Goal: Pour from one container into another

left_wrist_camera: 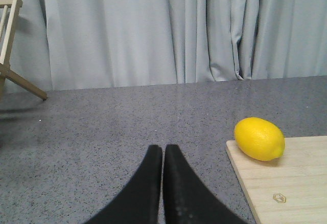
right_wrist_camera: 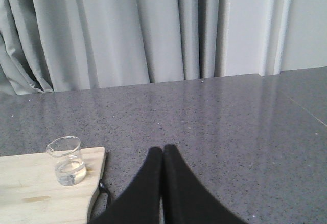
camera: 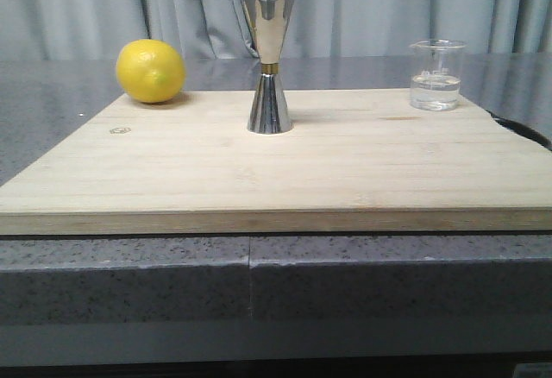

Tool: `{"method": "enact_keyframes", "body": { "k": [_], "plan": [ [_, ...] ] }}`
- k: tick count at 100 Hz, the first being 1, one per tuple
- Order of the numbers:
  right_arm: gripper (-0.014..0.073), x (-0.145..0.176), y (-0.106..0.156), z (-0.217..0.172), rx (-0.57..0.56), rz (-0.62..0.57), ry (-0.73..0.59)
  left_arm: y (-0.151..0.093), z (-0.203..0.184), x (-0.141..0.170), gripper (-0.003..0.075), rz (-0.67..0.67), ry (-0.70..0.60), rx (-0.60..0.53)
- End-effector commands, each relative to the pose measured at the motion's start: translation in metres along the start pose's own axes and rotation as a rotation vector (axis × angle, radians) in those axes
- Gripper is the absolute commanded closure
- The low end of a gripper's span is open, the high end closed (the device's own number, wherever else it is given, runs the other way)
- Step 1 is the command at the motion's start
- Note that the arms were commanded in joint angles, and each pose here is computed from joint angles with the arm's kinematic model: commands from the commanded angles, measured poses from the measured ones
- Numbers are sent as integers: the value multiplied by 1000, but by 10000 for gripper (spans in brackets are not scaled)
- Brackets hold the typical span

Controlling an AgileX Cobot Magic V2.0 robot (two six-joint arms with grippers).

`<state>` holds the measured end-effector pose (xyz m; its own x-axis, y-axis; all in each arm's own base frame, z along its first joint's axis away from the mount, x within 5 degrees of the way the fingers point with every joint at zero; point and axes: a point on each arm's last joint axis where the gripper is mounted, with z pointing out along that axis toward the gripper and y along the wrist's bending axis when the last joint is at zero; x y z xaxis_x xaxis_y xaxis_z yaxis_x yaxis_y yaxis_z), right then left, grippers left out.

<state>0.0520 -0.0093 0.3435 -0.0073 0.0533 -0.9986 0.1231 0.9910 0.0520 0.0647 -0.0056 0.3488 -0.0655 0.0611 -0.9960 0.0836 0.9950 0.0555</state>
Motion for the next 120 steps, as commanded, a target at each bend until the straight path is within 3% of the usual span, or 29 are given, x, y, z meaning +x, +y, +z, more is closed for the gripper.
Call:
{"method": "enact_keyframes", "body": {
  "k": [1, 17, 27, 34, 41, 49, 56, 120],
  "plan": [
    [662, -16, 2, 0, -11, -24, -86, 0, 0, -17, 741, -12, -97, 4],
    [606, -16, 2, 0, -10, -24, -84, 0, 0, -17, 740, -12, -97, 4],
    [415, -16, 1, 0, -10, -26, -84, 1, 2, -16, 680, -6, -89, -1],
    [264, -16, 1, 0, -8, -30, -84, 1, 3, -16, 541, 3, -82, -4],
    [160, -16, 1, 0, -8, -30, -83, 1, 4, -16, 355, 11, -79, -7],
    [125, -16, 1, 0, -8, -30, -83, 1, 4, -16, 162, 11, -81, -7],
    [125, -16, 1, 0, -8, -30, -83, 1, 4, -16, 90, 11, -81, -7],
    [125, -15, 1, 0, -6, -25, -70, 0, 4, -16, 125, -15, -82, 3]
  ]
}}
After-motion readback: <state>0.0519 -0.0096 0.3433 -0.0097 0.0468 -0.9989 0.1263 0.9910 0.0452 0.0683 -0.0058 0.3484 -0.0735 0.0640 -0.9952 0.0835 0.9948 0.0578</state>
